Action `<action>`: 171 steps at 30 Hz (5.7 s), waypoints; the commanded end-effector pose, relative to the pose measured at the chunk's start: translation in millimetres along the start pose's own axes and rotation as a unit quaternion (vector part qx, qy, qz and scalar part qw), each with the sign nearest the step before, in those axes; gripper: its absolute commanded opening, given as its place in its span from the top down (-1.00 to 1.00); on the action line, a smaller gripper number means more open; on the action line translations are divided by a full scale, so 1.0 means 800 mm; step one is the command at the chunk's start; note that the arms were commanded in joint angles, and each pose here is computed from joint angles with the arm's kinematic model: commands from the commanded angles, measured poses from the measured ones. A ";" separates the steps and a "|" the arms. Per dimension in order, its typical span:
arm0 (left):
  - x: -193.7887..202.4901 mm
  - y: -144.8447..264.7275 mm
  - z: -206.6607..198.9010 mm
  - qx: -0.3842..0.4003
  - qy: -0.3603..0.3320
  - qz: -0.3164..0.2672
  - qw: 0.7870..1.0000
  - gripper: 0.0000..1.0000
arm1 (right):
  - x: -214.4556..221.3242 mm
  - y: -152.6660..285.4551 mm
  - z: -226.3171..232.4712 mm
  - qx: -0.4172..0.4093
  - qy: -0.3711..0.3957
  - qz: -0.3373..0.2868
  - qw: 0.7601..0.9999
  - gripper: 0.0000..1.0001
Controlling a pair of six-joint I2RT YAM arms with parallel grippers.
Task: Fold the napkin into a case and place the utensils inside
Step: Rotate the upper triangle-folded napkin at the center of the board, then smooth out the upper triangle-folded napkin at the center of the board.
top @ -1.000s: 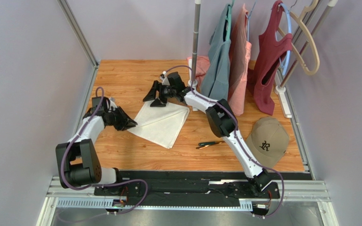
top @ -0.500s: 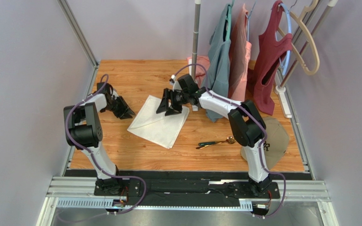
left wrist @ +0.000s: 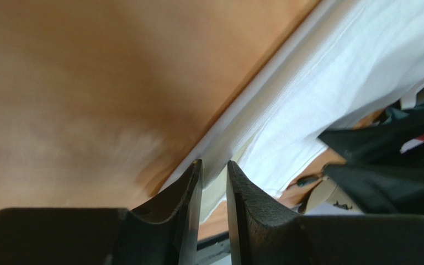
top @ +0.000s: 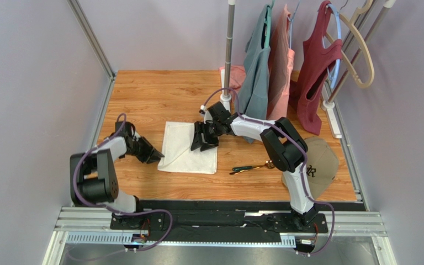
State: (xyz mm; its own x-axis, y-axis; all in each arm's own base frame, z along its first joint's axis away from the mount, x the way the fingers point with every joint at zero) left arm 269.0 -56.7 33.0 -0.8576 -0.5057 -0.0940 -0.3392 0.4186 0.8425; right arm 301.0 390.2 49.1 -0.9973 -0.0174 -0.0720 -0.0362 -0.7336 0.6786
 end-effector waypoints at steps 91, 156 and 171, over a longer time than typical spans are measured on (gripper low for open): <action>-0.162 0.011 -0.033 -0.132 -0.271 -0.012 0.954 1.00 | -0.117 -0.011 0.042 -0.152 -0.054 -0.028 0.987 -0.22; -0.129 -0.024 -0.014 -0.109 -0.175 0.026 0.978 1.00 | 0.076 -0.069 0.199 -0.248 0.085 0.182 0.948 -0.68; -0.140 -0.039 -0.008 -0.127 -0.155 0.062 0.978 1.00 | 0.125 -0.089 0.163 -0.246 0.067 0.247 0.935 -0.66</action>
State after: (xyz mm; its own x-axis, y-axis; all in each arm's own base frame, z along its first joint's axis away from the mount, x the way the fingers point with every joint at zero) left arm 370.7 -24.9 28.4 -0.9755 -0.1848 -0.1195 -0.1666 0.2650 0.9498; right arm 208.4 535.6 77.6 -0.8852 -0.4599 0.0707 0.4609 -0.8458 0.2689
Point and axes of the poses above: each gripper's point midway between its finger pads, its own y axis back along the fingers, its own z axis along the line the jaws close on, x = y × z, the point moved 1 cm from there along y, back along the fingers, and after that the axes turned 14 degrees about -y, right-handed, at the moved point
